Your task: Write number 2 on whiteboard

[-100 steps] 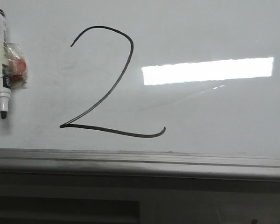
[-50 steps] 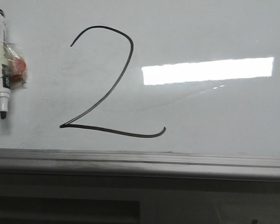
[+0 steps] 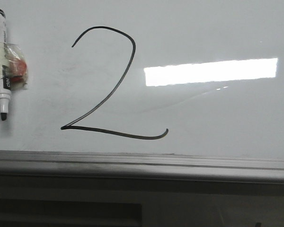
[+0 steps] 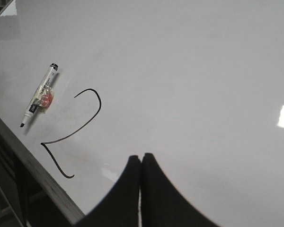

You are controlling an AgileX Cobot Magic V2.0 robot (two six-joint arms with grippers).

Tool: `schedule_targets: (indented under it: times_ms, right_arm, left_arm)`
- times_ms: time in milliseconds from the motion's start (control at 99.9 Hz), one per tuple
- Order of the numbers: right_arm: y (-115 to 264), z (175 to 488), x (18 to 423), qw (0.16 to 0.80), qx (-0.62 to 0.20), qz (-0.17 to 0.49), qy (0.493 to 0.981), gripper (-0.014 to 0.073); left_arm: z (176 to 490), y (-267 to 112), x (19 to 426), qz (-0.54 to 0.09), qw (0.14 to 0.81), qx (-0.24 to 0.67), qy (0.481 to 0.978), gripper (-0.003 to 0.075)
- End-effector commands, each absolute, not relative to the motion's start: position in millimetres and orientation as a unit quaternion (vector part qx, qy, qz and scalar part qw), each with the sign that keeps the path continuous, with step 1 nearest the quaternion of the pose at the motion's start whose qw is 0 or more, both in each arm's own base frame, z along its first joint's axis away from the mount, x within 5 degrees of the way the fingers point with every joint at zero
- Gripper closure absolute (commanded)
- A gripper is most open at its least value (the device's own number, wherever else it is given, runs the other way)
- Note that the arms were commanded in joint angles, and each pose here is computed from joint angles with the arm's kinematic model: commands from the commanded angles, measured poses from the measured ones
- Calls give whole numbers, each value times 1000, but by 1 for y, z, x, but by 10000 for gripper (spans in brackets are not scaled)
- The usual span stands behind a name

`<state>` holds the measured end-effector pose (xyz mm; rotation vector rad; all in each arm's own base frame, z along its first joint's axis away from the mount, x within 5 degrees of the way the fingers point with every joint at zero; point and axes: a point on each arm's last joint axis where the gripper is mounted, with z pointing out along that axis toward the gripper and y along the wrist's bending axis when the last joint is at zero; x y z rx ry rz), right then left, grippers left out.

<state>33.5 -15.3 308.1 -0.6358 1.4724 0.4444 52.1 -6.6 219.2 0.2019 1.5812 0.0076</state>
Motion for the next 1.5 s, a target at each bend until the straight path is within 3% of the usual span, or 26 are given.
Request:
schedule_targets:
  times_ms: [0,90,150,220,1121,1301,1491]
  right_arm:
    - [-15,320,32,697,-283,200,627,666]
    - [-15,320,32,697,-283,200,627,666]
    - [-15,320,32,697,-283,200,627,666]
    - [-15,320,32,697,-283,200,627,666]
    - [-16,318,33,694,-282,196,633,666]
    - [-9,314,27,656,-288,253,650,666]
    - [1,316,24,658,-301,241,647,666]
  left_arm:
    - [216,-5,51,-7,721,63,690,740]
    - [191,-6,55,-19,690,51,722,739]
    - [179,-6,53,-16,636,61,769,740]
    - [176,-5,53,5,625,77,777,740]
    - [175,-4,53,21,621,88,779,739]
    - [175,-4,53,21,621,88,779,739]
    - [175,-4,53,21,621,88,779,739]
